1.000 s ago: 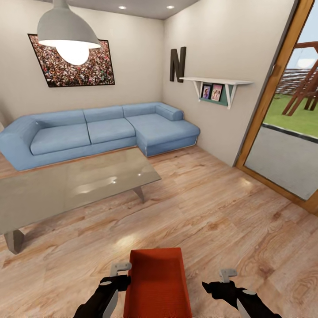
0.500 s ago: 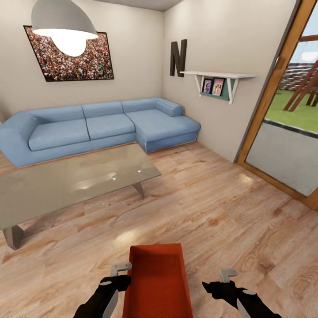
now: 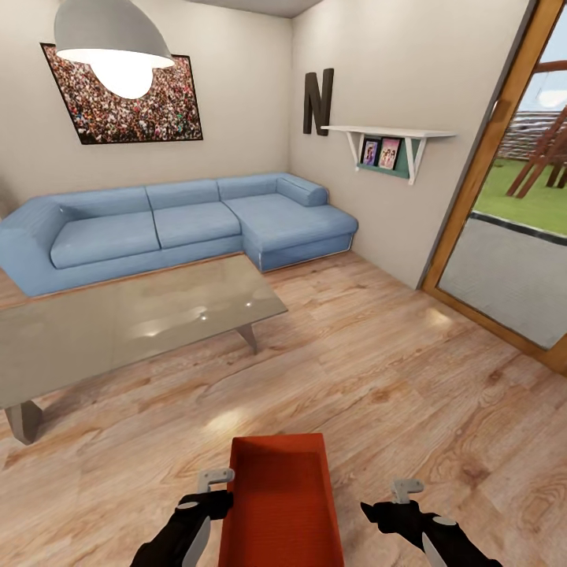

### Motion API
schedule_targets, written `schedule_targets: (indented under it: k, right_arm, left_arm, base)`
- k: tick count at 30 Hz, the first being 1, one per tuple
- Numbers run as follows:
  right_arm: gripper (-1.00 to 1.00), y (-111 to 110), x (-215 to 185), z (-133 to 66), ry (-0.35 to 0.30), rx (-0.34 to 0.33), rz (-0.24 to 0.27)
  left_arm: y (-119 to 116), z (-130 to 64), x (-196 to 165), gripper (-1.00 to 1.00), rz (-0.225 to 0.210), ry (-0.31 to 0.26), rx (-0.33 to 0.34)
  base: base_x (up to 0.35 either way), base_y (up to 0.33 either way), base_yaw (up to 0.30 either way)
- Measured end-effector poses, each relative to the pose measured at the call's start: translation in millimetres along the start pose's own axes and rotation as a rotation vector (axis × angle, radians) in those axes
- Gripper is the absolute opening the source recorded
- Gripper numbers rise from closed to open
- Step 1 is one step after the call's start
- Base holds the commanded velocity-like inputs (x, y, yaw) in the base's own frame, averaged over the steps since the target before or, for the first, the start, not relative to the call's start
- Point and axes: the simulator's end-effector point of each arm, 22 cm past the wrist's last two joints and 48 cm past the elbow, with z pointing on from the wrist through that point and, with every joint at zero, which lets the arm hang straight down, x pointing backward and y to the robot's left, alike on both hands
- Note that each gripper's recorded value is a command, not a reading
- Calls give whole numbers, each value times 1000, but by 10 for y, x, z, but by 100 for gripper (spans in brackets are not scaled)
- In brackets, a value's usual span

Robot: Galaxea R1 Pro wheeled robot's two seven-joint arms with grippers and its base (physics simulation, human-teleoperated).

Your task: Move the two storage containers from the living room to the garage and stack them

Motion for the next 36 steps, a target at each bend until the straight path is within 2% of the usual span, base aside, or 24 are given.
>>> schedule_targets:
  k: [9, 20, 36]
  right_arm:
    - [100, 0, 0, 0, 0, 0, 0]
    - [100, 2, 0, 0, 0, -1, -1]
    - [100, -33, 108, 193, 1, -3, -4]
  left_arm:
    - [49, 6, 16, 100, -21, 6, -6]
    - [-28, -6, -2, 100, -26, 1, 4]
    - [31, 197, 55, 100, -24, -9, -7]
  base:
    - [0, 69, 0]
    - [0, 6, 0]
    - [0, 0, 0]
